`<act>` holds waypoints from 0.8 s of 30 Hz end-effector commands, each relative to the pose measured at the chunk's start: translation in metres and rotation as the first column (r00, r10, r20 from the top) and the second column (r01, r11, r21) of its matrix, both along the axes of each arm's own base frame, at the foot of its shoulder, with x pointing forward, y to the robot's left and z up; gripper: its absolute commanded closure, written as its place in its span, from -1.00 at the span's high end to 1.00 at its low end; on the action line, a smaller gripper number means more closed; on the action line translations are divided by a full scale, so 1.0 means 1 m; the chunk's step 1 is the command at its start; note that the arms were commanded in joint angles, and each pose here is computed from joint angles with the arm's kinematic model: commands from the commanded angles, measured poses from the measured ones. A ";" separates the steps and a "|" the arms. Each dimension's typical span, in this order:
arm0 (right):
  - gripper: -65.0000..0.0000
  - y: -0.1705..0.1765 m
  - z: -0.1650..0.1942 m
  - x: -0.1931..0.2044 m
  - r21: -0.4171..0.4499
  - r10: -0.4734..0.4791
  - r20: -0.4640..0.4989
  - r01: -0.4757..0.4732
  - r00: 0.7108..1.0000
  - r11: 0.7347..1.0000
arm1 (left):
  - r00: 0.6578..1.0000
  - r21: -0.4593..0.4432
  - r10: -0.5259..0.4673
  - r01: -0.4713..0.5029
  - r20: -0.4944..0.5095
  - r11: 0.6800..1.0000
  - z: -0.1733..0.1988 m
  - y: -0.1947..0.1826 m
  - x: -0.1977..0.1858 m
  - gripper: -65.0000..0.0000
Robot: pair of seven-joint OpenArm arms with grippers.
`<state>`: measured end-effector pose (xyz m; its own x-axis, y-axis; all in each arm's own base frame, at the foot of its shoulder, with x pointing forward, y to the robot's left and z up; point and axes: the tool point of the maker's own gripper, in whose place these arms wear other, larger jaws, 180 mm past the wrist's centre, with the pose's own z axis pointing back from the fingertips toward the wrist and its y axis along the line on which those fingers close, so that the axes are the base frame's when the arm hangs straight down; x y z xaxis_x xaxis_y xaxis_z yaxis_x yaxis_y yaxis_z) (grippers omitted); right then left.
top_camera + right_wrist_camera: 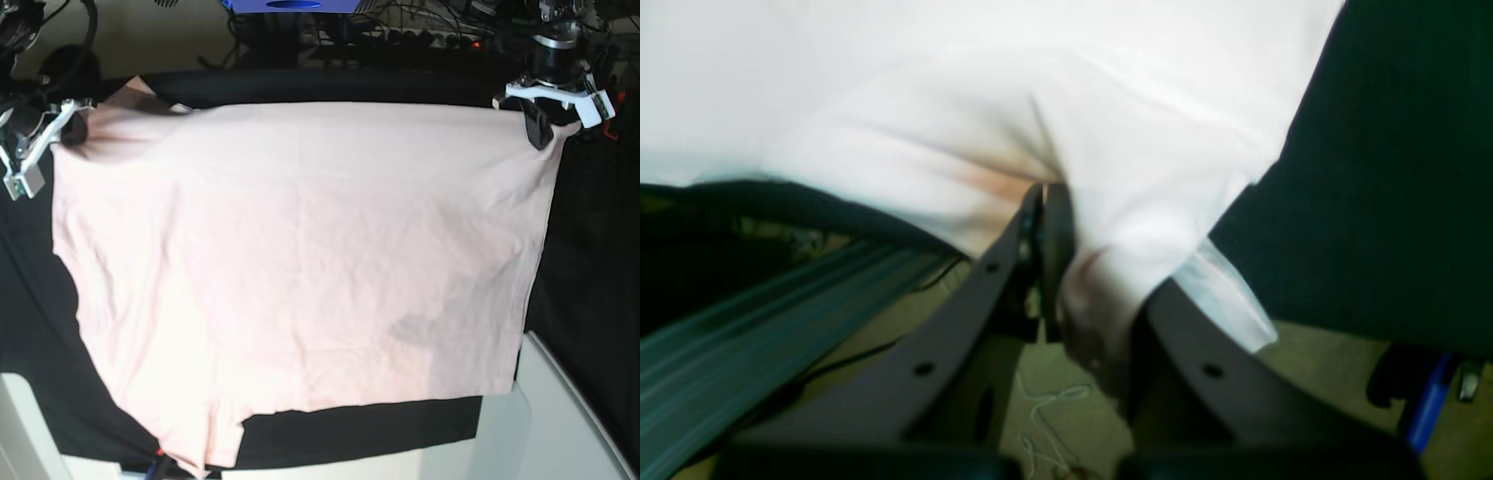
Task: Fold the T-shirt properly
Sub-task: 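Drag the held shoulder edge across the shirt toward the hem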
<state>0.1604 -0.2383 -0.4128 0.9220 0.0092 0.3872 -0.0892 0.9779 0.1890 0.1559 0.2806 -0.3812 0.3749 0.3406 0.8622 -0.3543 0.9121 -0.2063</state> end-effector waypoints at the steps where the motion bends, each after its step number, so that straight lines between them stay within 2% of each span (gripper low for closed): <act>1: -1.00 -0.004 0.008 0.009 -0.013 0.006 0.033 -0.005 0.999 1.000 | 1.000 0.024 0.014 -0.014 0.015 1.000 0.005 0.008 -0.002 -1.00; 8: -1.00 -0.011 0.004 0.026 0.009 -0.008 0.042 0.007 0.999 1.000 | 0.998 0.017 0.034 -0.034 0.046 0.999 0.002 0.014 0.017 -1.00; 14: -1.00 -0.018 -0.003 0.037 0.034 -0.023 0.028 0.022 0.999 0.999 | 0.999 -0.042 0.041 -0.041 -0.004 0.998 -0.012 0.008 0.032 -1.00; 24: -1.00 -0.023 0.006 0.062 0.035 -0.027 0.071 0.024 0.997 0.999 | 0.997 -0.072 0.059 -0.055 0.050 0.996 -0.006 0.002 0.056 -1.00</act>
